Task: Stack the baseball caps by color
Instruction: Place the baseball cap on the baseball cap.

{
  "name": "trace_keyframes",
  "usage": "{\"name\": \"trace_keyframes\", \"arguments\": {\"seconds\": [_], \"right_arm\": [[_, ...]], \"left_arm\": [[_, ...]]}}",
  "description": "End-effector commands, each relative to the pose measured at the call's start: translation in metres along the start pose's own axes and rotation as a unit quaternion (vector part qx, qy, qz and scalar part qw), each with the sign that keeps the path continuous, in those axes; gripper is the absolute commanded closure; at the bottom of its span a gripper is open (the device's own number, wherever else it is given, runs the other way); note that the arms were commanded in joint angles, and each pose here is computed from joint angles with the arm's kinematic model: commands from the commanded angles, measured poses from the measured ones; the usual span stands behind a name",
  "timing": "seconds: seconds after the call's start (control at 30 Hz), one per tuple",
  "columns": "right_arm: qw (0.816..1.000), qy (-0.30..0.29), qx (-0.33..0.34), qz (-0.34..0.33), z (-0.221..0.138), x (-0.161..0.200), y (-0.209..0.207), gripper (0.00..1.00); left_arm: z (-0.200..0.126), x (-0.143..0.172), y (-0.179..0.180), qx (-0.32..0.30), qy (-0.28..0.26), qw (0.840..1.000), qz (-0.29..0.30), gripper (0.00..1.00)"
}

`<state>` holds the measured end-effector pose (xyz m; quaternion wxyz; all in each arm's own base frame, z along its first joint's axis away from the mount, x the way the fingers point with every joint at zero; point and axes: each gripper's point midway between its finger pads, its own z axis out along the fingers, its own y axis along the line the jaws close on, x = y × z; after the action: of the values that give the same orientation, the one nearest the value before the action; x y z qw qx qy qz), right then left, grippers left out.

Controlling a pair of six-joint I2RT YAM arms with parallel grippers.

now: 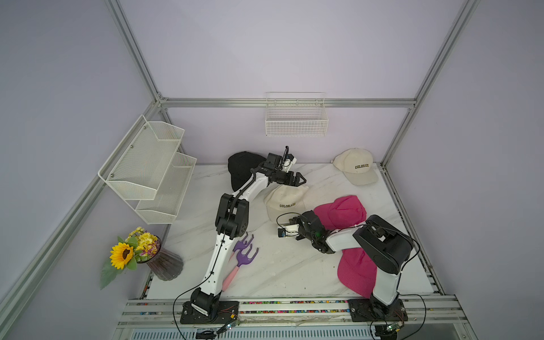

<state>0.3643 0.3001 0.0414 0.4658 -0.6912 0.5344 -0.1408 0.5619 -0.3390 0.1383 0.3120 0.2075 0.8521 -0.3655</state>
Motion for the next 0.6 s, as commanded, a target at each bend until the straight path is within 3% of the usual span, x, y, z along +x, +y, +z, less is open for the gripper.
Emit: {"name": "trace_keyframes", "arguments": {"seconds": [0.0, 0.1, 0.23, 0.43, 0.57], "right_arm": [[0.989, 0.040, -0.133, 0.042, 0.003, 0.013, 0.073, 1.00], [0.989, 0.044, -0.128, 0.059, 0.007, 0.008, 0.071, 1.00], [0.989, 0.044, -0.125, 0.059, 0.009, 0.008, 0.072, 1.00], [0.988, 0.050, -0.129, 0.062, 0.011, 0.012, 0.078, 1.00], [0.988, 0.055, -0.126, 0.065, 0.012, 0.014, 0.079, 1.00]], "left_arm": [[-0.071, -0.078, -0.018, -0.099, -0.104, 0.988, 0.063, 0.00], [-0.093, -0.073, -0.039, -0.080, -0.099, 0.990, 0.063, 0.00], [-0.100, -0.028, -0.060, -0.023, -0.044, 0.998, 0.038, 0.00], [-0.091, 0.049, -0.085, 0.046, 0.035, 0.998, -0.019, 0.00], [-0.078, 0.067, -0.091, 0.095, 0.032, 0.994, -0.051, 0.00]]}}
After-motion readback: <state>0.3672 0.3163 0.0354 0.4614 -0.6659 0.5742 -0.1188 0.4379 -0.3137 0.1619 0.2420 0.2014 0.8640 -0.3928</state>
